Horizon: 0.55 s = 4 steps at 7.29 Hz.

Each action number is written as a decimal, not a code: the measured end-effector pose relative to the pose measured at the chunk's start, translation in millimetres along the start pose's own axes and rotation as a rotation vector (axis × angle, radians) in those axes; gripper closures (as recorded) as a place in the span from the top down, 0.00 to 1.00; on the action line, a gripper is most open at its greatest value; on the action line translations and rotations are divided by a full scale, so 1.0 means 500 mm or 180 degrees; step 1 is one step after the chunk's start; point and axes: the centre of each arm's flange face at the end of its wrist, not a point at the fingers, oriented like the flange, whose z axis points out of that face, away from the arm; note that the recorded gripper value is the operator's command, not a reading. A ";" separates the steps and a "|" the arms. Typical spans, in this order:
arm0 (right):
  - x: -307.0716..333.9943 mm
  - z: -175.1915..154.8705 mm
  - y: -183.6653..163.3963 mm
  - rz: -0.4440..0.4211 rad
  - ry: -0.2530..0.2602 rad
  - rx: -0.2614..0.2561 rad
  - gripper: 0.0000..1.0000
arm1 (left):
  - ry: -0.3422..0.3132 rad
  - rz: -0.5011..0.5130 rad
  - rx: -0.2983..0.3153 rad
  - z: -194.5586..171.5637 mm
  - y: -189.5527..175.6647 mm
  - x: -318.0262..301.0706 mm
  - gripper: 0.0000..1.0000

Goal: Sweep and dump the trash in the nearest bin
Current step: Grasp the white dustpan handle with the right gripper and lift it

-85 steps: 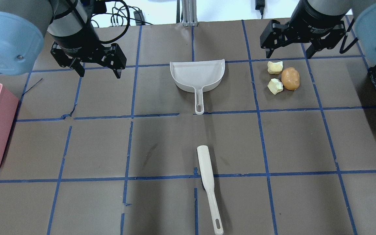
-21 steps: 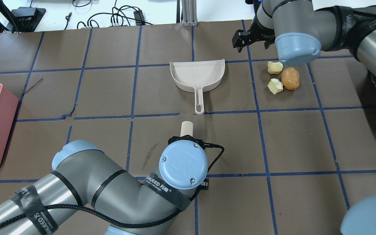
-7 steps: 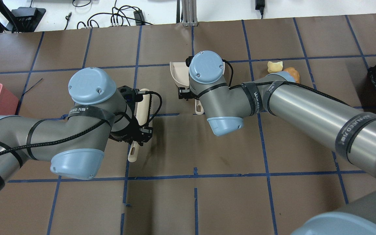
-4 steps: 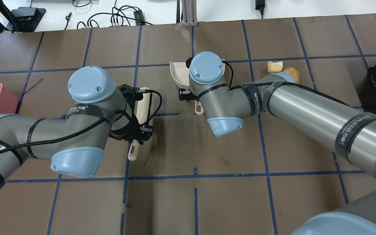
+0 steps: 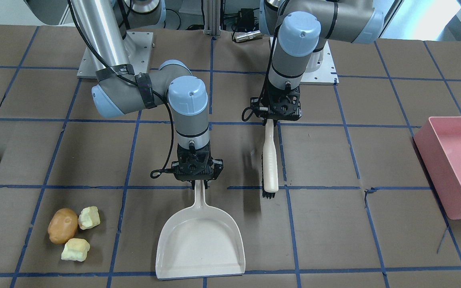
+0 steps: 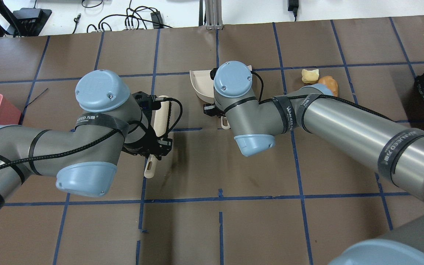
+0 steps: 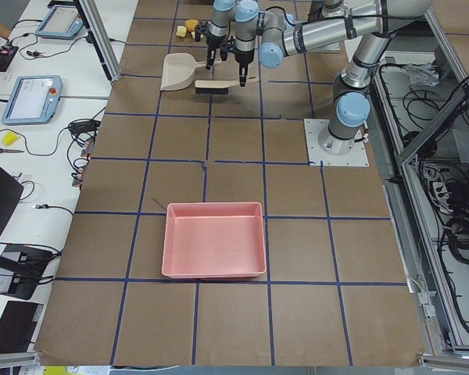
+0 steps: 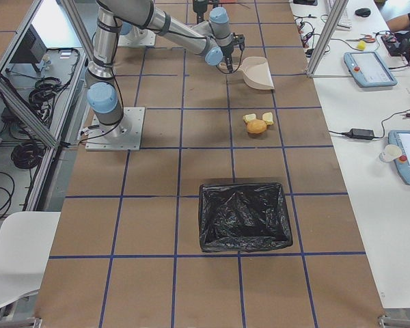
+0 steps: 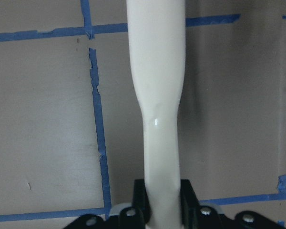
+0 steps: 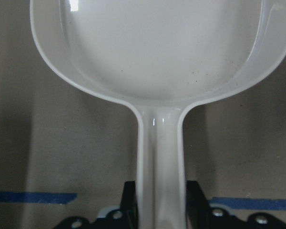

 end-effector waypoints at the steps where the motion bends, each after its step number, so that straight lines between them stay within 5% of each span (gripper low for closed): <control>1: 0.002 -0.008 -0.006 -0.0015 -0.0006 0.0028 0.04 | 0.0000 0.0000 -0.0003 0.001 0.000 0.000 0.01; 4: 0.058 -0.071 -0.069 -0.0018 0.0015 0.0057 0.01 | 0.0000 0.0002 -0.0004 0.001 0.000 0.000 0.01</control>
